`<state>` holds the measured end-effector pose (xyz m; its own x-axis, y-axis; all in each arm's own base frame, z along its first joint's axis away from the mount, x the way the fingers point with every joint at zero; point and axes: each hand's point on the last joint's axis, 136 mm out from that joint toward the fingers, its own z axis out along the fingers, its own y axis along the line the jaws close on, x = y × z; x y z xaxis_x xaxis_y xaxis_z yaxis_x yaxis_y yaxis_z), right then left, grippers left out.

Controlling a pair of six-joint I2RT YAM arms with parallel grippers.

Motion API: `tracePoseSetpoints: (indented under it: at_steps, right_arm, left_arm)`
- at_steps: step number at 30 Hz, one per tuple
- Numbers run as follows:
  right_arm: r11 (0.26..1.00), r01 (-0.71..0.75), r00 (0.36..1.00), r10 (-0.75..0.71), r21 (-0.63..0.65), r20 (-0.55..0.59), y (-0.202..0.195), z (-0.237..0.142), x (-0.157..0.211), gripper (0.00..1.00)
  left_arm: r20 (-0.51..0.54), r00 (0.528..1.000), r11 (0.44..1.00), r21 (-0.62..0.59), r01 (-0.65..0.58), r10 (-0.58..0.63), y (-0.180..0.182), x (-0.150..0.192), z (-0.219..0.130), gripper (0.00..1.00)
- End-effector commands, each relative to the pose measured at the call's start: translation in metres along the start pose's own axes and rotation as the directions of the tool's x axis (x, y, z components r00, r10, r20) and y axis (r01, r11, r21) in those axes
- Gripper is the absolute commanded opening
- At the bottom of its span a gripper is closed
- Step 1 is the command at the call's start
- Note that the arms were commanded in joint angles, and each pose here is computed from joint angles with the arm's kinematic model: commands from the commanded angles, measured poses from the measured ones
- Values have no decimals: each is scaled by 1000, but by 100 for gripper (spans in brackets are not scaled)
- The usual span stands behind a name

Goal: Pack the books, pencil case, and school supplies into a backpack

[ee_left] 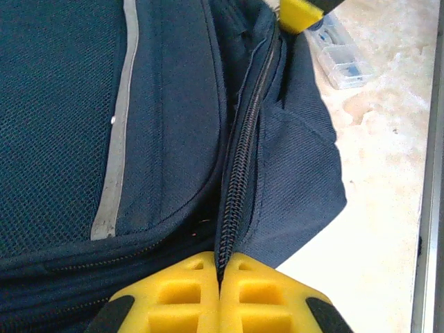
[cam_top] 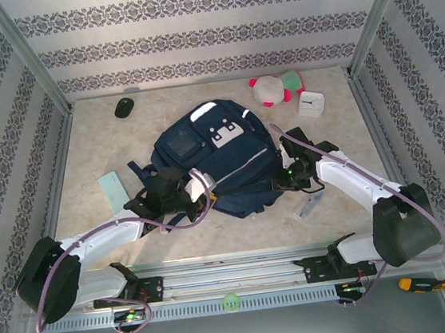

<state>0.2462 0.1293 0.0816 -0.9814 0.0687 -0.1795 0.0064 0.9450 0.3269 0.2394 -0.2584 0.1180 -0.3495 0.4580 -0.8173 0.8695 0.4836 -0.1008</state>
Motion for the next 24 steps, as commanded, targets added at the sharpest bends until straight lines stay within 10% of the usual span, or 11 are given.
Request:
tracePoseSetpoints:
  at_steps: [1,8,15,24]
  right_arm:
    - [1000,7,1000,-7,12,22,-12,-9,5,21]
    - [972,2,1000,2,-237,20,24,-25,1,47]
    - [962,-16,996,39,-274,80,29,-19,-39,52]
    - [985,14,1000,-17,-170,-20,34,40,-25,44]
  left_arm:
    - [-9,1000,999,-49,23,-24,11,1,-11,19]
    - [87,946,935,-146,322,-312,29,-22,-24,56]
    - [290,689,559,-420,715,-664,83,4,-56,56]
    - [318,578,411,-461,787,-751,111,44,-27,53]
